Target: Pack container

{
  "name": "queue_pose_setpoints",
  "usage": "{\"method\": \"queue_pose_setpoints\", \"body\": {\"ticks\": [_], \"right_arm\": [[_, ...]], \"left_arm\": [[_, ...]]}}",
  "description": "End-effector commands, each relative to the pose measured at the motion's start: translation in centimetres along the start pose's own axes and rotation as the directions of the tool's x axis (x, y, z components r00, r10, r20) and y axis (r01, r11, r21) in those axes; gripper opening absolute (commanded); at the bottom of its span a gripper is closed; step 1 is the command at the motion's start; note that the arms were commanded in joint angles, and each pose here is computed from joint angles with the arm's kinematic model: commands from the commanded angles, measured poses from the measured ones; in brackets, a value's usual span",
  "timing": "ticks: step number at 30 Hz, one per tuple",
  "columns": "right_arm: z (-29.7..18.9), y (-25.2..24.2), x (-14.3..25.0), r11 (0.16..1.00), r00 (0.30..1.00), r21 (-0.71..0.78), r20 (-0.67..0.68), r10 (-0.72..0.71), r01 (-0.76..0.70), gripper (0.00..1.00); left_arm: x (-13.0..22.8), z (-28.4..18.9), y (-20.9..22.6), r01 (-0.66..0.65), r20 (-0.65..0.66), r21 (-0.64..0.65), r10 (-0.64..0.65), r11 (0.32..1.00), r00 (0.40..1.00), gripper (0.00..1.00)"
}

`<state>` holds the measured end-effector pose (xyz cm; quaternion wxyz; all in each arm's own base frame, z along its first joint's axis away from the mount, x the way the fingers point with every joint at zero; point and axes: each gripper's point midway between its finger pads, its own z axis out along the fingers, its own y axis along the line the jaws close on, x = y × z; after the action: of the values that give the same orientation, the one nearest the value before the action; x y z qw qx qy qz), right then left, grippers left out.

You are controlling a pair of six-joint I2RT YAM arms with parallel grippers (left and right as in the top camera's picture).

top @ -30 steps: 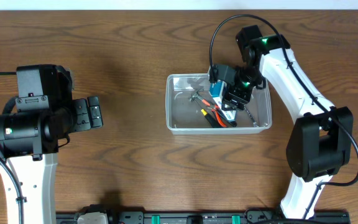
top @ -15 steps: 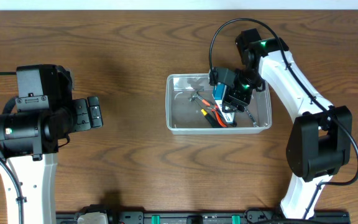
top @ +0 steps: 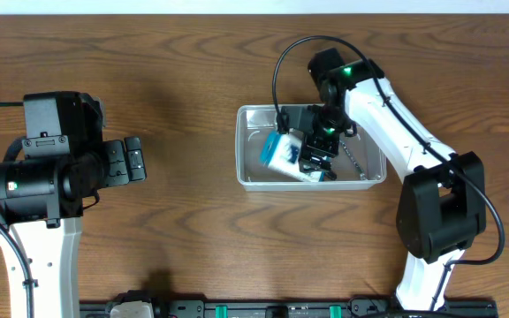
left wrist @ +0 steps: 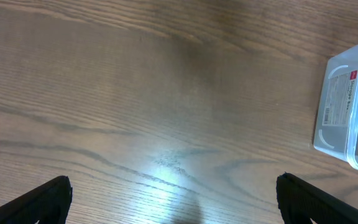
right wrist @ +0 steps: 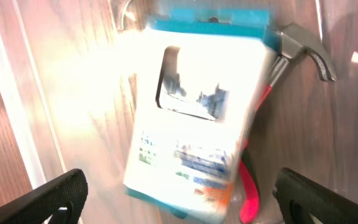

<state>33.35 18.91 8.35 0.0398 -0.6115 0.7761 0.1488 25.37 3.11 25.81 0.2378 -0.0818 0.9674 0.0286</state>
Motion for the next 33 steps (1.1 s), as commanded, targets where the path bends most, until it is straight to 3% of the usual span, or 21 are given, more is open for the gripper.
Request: {"method": "queue_pose_setpoints", "body": {"ticks": [1, 5, 14, 22, 33], "right_arm": [[-0.4, 0.2, -0.1, 1.000, 1.000, 0.016, -0.006, -0.020, 0.020, 0.99], [-0.5, 0.2, -0.1, 1.000, 1.000, 0.015, -0.007, -0.017, 0.017, 0.99], [-3.2, 0.1, -0.9, 0.989, 0.990, 0.031, 0.011, 0.143, -0.143, 0.99], [-13.2, 1.3, -1.9, 0.979, 0.989, 0.145, 0.065, 0.133, -0.142, 0.99], [-29.1, 6.4, -1.6, 0.846, 0.909, 0.461, 0.413, 0.062, -0.267, 0.99]], "left_arm": [[0.0, 0.1, 0.3, 0.013, -0.004, -0.010, -0.013, 1.000, 1.000, 0.98], [0.0, 0.1, 0.3, 0.013, -0.004, -0.011, -0.013, 1.000, 1.000, 0.98], [0.0, 0.1, 0.3, 0.013, -0.004, -0.011, -0.013, 1.000, 1.000, 0.98], [0.0, 0.1, 0.3, 0.013, -0.004, -0.011, -0.013, 1.000, 1.000, 0.98], [0.0, 0.1, 0.3, 0.013, -0.004, -0.011, -0.013, 1.000, 1.000, 0.98]]}}
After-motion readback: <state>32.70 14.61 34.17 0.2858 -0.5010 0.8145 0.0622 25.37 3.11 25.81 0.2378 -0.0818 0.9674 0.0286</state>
